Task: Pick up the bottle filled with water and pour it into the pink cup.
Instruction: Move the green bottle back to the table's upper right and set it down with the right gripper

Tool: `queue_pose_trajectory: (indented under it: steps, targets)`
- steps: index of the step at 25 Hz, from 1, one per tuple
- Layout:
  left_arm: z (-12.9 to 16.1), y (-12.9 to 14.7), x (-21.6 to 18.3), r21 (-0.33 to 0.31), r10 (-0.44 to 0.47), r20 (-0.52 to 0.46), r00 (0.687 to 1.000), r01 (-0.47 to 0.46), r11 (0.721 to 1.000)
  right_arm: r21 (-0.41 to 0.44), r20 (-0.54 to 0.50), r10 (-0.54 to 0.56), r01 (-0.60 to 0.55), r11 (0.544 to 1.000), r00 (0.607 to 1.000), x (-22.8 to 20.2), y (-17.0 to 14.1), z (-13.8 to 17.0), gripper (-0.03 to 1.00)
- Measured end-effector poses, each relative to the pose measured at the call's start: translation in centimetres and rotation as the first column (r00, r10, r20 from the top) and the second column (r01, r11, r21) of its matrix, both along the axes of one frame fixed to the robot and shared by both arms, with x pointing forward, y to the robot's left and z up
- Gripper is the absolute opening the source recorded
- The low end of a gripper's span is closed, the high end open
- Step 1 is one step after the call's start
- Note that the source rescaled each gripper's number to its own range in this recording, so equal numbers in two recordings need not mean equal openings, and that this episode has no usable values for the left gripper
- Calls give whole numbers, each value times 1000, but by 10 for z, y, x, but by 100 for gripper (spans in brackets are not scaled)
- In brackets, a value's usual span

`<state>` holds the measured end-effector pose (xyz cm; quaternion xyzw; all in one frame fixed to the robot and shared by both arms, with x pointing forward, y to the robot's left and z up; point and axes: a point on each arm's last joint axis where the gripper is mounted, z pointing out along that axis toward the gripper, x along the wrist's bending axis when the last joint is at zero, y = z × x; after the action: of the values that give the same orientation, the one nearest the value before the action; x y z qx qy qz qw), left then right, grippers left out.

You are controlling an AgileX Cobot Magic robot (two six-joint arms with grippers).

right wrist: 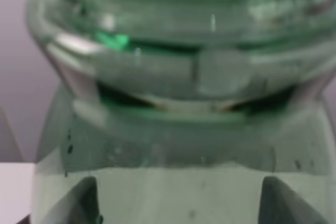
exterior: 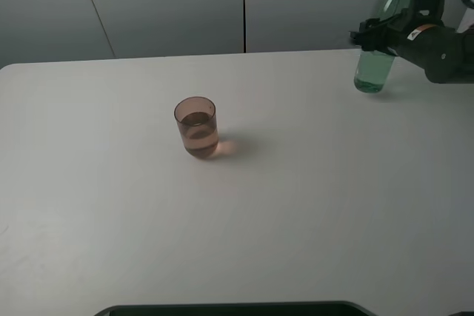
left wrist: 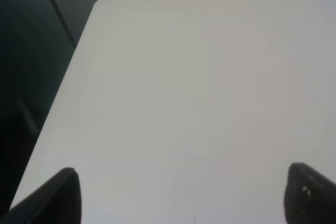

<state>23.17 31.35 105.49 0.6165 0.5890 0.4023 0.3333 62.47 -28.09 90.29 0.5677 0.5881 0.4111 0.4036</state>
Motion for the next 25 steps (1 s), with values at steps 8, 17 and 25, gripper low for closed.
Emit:
queue_pose_trajectory:
  steps: [8, 17, 25]
  targets:
    - [0, 0, 0, 0, 0, 0, 1000, 0, 1000, 3, -11, -3, 4, 1000, 1000, 1, 0, -15, 4]
    - [0, 0, 0, 0, 0, 0, 1000, 0, 1000, 23, -6, -19, 19, 1000, 1000, 2, 5, -11, 93]
    - [0, 0, 0, 0, 0, 0, 1000, 0, 1000, 41, 59, -17, 15, 999, 998, 0, 10, 23, 99]
